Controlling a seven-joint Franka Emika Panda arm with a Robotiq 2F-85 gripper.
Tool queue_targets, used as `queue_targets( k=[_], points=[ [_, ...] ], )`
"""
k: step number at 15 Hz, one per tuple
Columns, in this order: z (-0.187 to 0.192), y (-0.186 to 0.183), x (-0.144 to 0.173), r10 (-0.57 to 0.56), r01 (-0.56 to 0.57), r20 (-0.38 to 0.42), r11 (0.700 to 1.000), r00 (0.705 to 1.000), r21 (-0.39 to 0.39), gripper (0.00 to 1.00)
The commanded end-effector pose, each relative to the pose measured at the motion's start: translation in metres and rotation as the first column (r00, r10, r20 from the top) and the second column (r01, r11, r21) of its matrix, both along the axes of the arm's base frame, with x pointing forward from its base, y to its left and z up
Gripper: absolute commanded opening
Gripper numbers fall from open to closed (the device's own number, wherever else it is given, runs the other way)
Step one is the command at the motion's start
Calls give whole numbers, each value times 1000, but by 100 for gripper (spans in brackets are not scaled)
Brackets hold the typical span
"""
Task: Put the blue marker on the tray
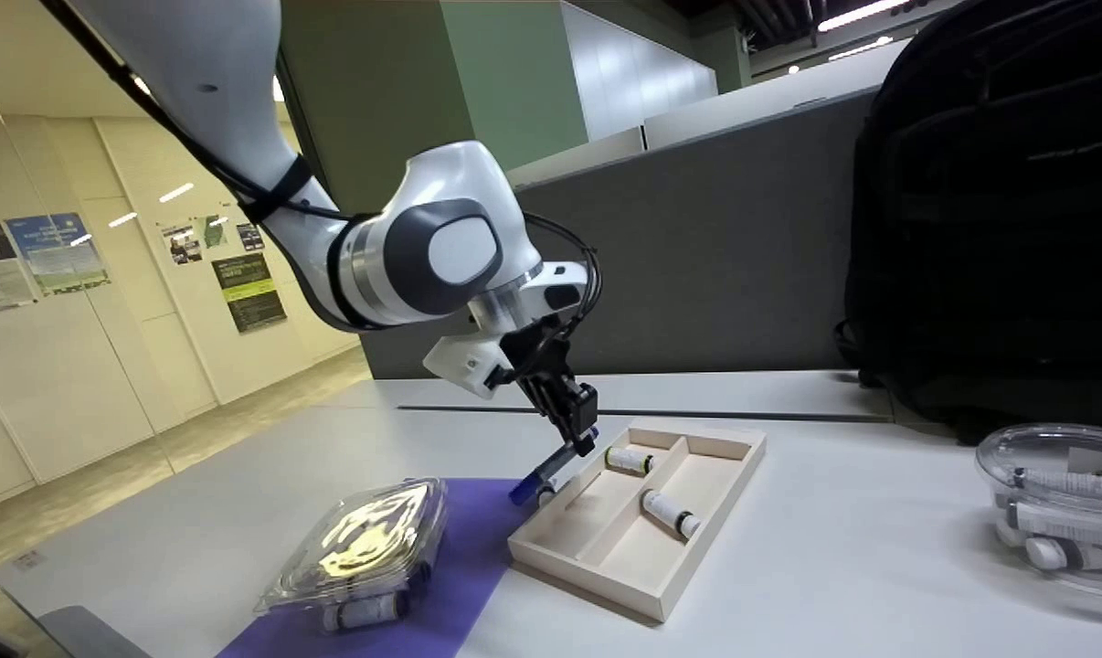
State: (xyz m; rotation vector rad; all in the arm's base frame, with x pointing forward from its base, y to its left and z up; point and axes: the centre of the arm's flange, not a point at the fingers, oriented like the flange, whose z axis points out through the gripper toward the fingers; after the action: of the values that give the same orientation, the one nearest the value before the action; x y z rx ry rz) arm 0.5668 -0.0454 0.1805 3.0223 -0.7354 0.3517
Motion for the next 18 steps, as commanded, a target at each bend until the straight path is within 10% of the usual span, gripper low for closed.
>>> queue_targets(
  k=[1,10,12,18],
  points=[
    [-14,-17,-7,-131,131,2,991,991,28,6],
    [-50,-41,-29,-412,411,-10,906,911,99,6],
    [-47,-42,-33,-445,441,7,890,896,115,47],
    [-31,-32,-36,-463,452,54,880,885,144,79]
  ],
)
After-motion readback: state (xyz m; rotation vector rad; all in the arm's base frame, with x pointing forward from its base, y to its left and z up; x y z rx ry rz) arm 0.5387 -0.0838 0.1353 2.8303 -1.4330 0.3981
